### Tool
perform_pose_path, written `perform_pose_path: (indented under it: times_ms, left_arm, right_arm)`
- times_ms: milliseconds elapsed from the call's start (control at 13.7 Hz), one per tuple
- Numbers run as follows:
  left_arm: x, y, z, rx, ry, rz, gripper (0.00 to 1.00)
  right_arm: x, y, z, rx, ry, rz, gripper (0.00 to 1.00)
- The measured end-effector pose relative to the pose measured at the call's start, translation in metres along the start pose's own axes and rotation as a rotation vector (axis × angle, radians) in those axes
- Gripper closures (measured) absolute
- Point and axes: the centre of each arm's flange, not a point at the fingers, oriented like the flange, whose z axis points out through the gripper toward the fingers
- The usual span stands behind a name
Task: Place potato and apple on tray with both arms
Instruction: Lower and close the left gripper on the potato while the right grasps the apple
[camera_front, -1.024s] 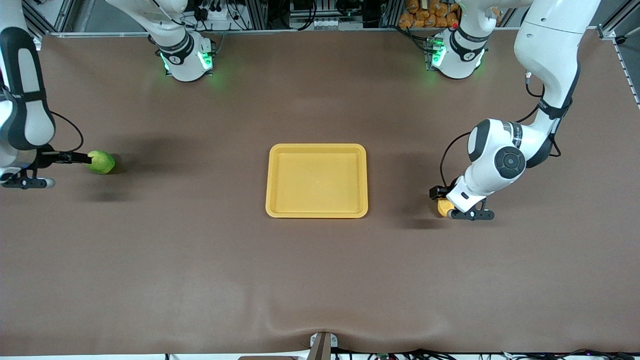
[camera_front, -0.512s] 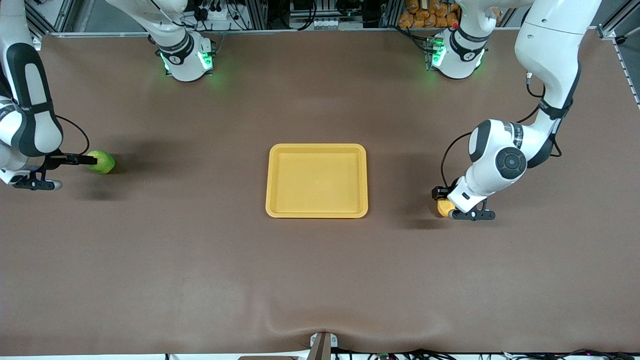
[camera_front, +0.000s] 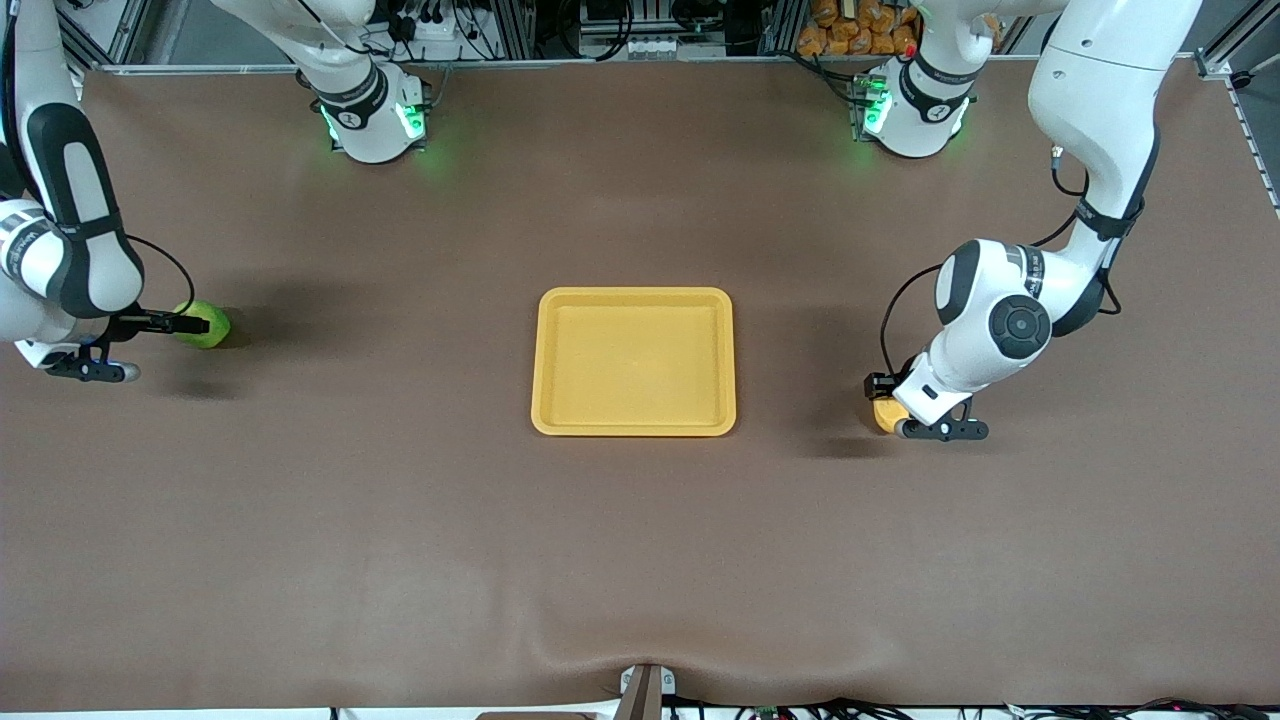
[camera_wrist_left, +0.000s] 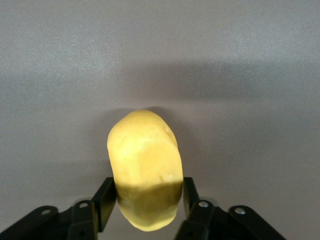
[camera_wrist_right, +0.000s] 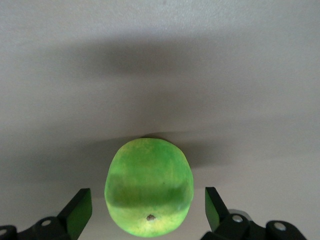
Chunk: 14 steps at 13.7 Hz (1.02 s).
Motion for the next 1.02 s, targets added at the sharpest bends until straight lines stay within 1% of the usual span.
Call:
perform_pose_path:
  times_ms: [73,220,585,732,805,1024]
  left_arm:
    - [0.0,0.0,0.0,0.0,0.001,0.0,0.47]
    - [0.0,0.0,0.0,0.0,0.001,0.0,0.48]
    - [0.001,0.006,-0.005,-0.001,0.008,0.013,0.49]
    - [0.001,0.007,-0.009,-0.002,0.015,0.017,0.49]
    - [0.001,0.01,-0.011,-0.002,0.018,0.023,0.49]
    - [-0.001,0.022,-0.015,-0.002,0.023,0.045,0.49]
  right_arm:
    - [-0.001,0.0,0.004,0.003,-0.003,0.003,0.0]
    - [-0.002,0.0,0.009,0.011,-0.001,0.012,0.0]
    - [-0.002,0.003,0.023,0.005,-0.002,0.019,0.0]
    - [-0.002,0.003,0.025,0.006,-0.003,0.02,0.04]
    - [-0.002,0.003,0.023,0.006,-0.002,0.02,0.15]
    - [-0.002,0.002,0.023,0.008,-0.007,0.017,0.15]
